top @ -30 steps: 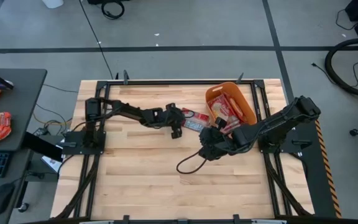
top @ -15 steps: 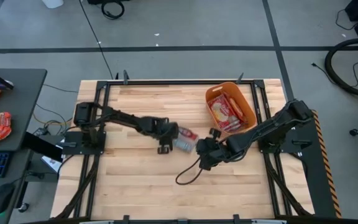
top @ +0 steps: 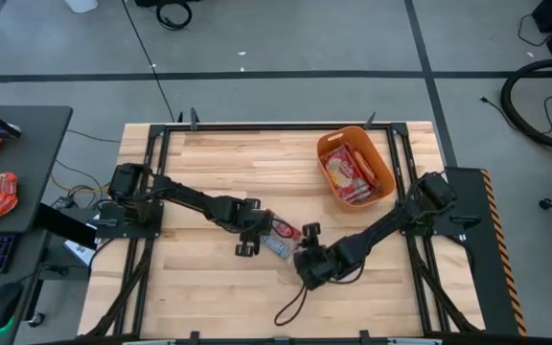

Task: Sort popcorn bags into baskets
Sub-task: Put the red popcorn bag into the orange bin

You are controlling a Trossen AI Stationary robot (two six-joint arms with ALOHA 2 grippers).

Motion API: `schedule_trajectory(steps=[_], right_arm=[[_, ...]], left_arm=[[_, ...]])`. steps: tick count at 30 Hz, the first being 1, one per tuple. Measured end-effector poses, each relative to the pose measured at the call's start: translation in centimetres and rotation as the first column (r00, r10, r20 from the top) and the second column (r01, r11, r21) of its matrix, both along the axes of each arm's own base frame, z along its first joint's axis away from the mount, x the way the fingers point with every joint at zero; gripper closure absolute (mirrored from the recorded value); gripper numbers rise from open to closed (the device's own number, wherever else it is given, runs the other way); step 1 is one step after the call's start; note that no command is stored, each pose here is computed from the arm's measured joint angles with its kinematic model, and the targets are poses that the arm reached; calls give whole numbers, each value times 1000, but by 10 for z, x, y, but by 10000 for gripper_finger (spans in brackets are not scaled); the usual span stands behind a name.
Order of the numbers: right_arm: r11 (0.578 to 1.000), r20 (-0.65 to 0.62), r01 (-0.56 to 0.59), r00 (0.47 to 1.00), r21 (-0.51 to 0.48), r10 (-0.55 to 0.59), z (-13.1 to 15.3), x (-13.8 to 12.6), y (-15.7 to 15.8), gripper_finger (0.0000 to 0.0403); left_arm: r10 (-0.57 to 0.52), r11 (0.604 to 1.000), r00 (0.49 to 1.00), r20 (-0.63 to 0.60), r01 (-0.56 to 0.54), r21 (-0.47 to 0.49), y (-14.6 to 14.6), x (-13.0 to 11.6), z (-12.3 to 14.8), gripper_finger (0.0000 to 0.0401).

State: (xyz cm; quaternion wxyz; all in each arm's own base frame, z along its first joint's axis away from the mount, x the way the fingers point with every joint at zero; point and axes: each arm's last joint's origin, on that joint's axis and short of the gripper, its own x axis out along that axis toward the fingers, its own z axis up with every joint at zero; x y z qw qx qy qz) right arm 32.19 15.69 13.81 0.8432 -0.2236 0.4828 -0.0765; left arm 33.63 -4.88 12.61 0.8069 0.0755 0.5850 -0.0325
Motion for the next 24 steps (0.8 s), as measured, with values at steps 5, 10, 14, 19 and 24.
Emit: schedule_trajectory(steps=[5,10,14,19,24], right_arm=[[978,-2,-75,997,-194,76,-10,0,17,245],[932,-55,-129,992,-339,117,-32,1,20,239],[907,-42,-122,992,-404,116,-41,8,18,241],[913,-1,-98,994,-395,107,-39,16,12,266],[926,-4,-106,994,-363,112,-38,19,9,334]], left_arm=[[0,1000,1000,5,0,0,1,0,0,307],[0,1000,1000,18,0,-1,0,1,0,307],[0,1000,1000,24,0,-1,0,2,0,307],[0,1000,1000,25,0,-1,0,2,0,307],[-1,1000,1000,28,1,0,0,2,1,307]])
